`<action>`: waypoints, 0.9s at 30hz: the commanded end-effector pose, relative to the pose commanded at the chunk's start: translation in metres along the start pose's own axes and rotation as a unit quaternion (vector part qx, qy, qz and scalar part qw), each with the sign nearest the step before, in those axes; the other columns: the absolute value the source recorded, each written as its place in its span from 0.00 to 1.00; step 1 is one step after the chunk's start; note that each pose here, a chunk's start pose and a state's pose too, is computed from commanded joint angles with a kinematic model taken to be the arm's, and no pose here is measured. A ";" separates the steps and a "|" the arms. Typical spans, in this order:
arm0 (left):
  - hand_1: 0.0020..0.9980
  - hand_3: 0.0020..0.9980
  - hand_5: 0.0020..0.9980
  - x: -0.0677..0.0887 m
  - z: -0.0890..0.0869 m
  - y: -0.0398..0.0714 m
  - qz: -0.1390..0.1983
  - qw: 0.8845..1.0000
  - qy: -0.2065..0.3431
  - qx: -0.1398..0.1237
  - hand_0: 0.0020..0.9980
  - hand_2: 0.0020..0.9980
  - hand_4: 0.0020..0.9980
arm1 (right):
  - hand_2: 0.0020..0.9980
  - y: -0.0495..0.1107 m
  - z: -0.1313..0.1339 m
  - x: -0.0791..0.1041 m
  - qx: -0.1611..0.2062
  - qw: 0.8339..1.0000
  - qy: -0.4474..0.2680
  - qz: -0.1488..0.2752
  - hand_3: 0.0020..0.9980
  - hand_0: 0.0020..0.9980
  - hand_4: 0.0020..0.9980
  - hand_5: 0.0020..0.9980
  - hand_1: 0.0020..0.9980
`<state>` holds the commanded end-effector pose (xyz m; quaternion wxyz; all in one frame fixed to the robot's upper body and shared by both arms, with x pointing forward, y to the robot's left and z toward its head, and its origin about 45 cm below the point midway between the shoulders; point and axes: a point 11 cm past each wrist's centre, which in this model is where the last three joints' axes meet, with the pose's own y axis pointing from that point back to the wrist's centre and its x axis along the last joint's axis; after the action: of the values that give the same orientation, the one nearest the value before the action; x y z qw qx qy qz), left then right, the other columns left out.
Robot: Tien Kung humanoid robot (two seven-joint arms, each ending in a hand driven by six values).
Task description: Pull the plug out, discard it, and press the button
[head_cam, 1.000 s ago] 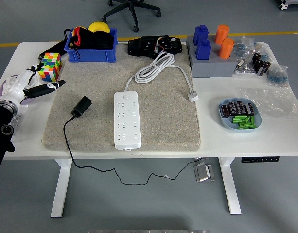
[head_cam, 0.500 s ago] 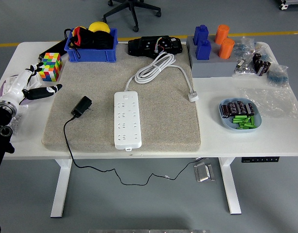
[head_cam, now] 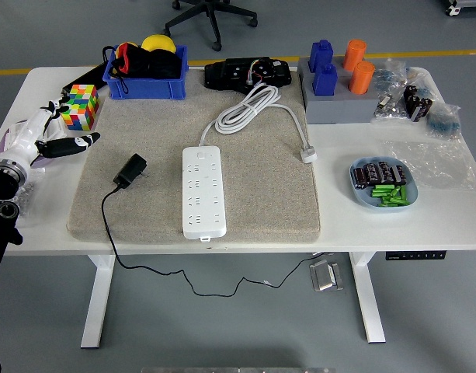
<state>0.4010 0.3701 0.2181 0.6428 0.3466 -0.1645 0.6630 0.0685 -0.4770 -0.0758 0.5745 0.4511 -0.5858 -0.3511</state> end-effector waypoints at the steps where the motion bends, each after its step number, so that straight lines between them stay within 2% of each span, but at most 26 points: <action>1: 0.97 0.98 0.31 0.000 0.000 0.000 0.000 1.000 0.000 0.000 0.94 0.94 0.84 | 0.72 0.000 0.000 0.000 0.000 1.000 0.000 0.000 0.71 0.77 0.89 0.66 0.73; 27: 0.96 0.98 0.28 0.004 0.008 0.002 0.005 1.000 0.000 -0.012 0.93 0.94 0.81 | 0.72 0.000 -0.001 -0.001 0.001 1.000 -0.003 -0.001 0.71 0.77 0.89 0.66 0.73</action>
<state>0.4012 0.3671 0.2271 0.6434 0.3384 -0.1743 0.6642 0.0690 -0.4758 -0.0763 0.5722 0.4512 -0.5871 -0.3527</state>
